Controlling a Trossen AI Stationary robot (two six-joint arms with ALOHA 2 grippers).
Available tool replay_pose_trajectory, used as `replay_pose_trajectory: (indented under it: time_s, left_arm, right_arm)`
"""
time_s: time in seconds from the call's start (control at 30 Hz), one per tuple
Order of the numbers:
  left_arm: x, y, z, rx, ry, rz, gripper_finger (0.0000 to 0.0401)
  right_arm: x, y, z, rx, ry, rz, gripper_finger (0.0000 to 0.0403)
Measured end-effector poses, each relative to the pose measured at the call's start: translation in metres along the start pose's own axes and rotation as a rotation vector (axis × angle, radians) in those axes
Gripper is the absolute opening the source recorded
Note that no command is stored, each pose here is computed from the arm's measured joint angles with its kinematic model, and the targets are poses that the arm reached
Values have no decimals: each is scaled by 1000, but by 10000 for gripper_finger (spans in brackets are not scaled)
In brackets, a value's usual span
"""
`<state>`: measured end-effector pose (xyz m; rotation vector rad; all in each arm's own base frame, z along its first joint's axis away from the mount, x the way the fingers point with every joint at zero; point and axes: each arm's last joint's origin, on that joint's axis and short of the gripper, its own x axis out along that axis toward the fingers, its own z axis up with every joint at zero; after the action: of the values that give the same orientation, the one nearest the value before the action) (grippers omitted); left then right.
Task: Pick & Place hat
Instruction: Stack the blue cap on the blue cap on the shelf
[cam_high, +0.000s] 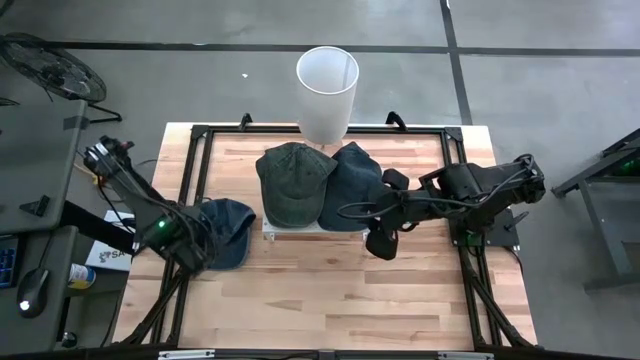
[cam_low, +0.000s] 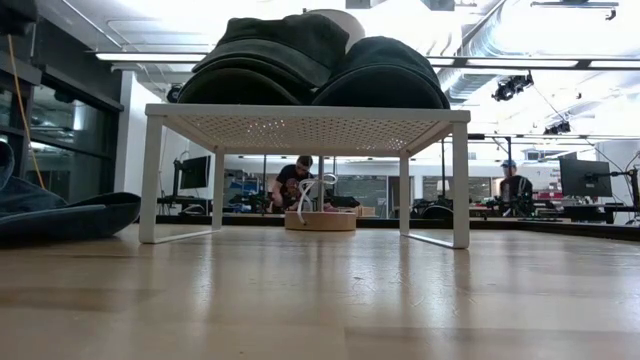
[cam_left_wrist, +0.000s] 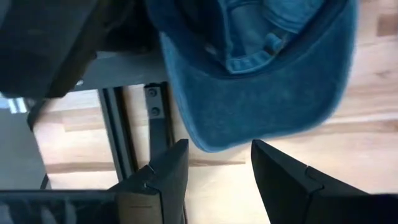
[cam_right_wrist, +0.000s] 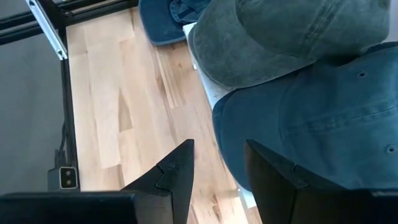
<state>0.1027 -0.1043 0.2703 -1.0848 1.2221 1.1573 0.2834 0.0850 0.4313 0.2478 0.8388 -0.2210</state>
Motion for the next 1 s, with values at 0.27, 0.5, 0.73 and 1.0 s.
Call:
replay_pose_trajectory:
  time_s: [0.27, 0.5, 0.73, 1.0]
  left_arm:
    - [10, -1, -12, -27, -47, 46, 169]
    - [43, 2, -11, -24, -83, 77, 169]
    - [56, 8, -5, -27, -55, 43, 169]
    - [69, 16, 1, -26, -43, 53, 169]
  right_arm:
    - [0, 0, 0, 22, 1, 3, 134]
    - [0, 0, 0, 41, 1, 4, 134]
    - [0, 1, 0, 70, 5, 11, 134]
    - [0, 1, 0, 94, 4, 11, 134]
